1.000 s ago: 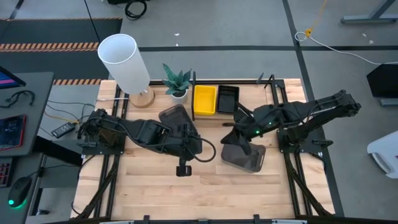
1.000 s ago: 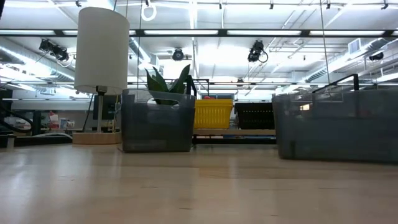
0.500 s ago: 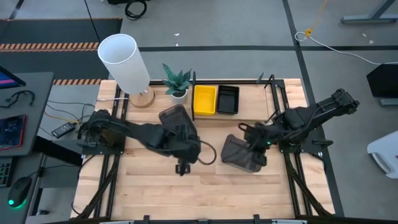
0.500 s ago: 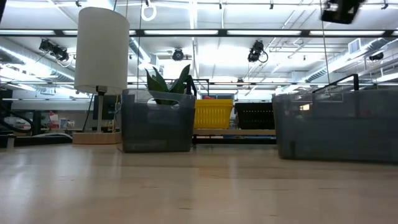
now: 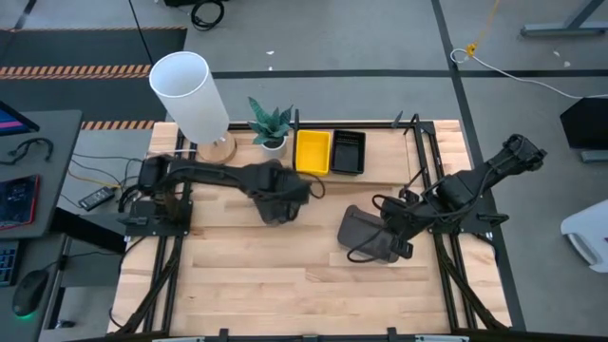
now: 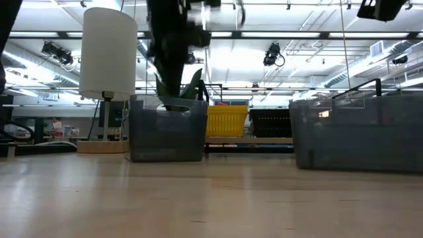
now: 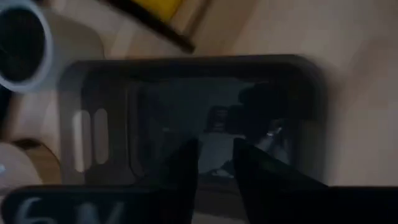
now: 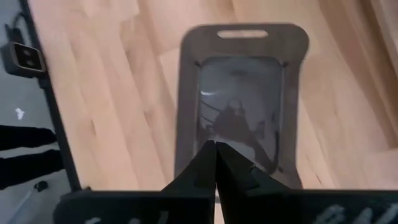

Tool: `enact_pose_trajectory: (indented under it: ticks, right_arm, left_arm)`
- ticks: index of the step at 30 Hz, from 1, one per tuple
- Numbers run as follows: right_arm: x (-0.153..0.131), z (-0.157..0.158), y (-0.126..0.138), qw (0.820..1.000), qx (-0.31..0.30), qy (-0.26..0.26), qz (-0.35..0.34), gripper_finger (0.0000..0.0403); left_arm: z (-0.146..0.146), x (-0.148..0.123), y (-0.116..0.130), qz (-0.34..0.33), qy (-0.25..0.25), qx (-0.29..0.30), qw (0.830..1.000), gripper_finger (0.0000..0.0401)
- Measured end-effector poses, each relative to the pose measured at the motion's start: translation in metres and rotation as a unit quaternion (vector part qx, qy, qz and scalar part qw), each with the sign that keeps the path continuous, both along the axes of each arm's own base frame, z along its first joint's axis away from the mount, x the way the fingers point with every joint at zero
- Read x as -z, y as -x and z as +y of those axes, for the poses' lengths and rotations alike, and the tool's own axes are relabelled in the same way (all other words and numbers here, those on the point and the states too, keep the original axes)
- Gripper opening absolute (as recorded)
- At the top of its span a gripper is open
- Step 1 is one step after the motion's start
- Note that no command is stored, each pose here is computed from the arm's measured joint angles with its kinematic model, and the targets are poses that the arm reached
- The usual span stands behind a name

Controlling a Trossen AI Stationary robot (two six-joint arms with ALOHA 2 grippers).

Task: Stack baskets on shelf by color
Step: Adjust the black bins on the table

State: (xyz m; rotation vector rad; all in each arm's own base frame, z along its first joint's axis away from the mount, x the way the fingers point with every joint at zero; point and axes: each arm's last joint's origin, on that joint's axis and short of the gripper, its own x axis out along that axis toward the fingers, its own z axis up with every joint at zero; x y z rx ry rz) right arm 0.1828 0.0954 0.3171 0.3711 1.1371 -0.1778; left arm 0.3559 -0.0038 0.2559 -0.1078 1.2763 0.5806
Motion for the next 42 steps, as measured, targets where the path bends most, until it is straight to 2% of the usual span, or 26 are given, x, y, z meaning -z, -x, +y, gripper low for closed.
enact_pose_trajectory:
  ticks: [2, 7, 12, 16, 19, 24, 28, 32, 38, 40, 42]
  right_arm:
    - [0.000, 0.002, 0.000, 1.000, -0.004, -0.003, -0.005, 0.0005]
    - [0.000, 0.006, 0.003, 0.999, -0.024, -0.021, 0.013, 0.0007]
    - [0.001, 0.006, 0.005, 0.999, -0.032, -0.015, 0.018, 0.0007]
    - [0.001, 0.006, 0.005, 0.999, -0.039, -0.012, 0.017, 0.0007]
    - [0.001, 0.006, 0.005, 0.999, -0.040, -0.012, 0.019, 0.0008]
    - [0.003, 0.003, 0.010, 0.998, -0.030, -0.001, 0.046, 0.0010]
    - [0.008, 0.002, 0.013, 0.998, -0.028, 0.008, 0.064, 0.0030]
    - [0.022, 0.006, 0.012, 0.997, -0.035, -0.012, 0.074, 0.0079]
    - [0.039, 0.010, 0.002, 0.998, -0.003, -0.039, 0.052, 0.0168]
    - [0.043, 0.011, -0.006, 0.998, -0.023, -0.033, 0.047, 0.0187]
    - [0.047, 0.014, -0.016, 0.996, -0.070, -0.023, 0.045, 0.0196]
  left_arm:
    - [0.009, 0.020, 0.004, 0.014, 0.026, -0.016, 0.999, 0.0113]
    - [0.009, 0.056, 0.007, -0.001, 0.160, -0.009, 0.987, 0.0100]
    - [-0.011, 0.058, -0.001, -0.040, 0.210, 0.037, 0.976, 0.0078]
    - [-0.035, 0.051, -0.009, -0.078, 0.266, 0.095, 0.956, 0.0061]
    - [-0.053, 0.047, -0.015, -0.118, 0.292, 0.114, 0.942, 0.0048]
    - [-0.085, 0.038, -0.025, -0.196, 0.312, 0.148, 0.918, 0.0027]
    - [-0.104, 0.030, -0.029, -0.244, 0.327, 0.172, 0.897, 0.0013]
    - [-0.105, 0.009, -0.031, -0.250, 0.330, 0.165, 0.895, 0.0007]
    - [-0.103, -0.037, -0.029, -0.250, 0.285, 0.170, 0.910, 0.0014]
    - [-0.103, -0.056, -0.031, -0.264, 0.275, 0.186, 0.905, 0.0016]
    - [-0.102, -0.074, -0.028, -0.258, 0.265, 0.203, 0.906, 0.0015]
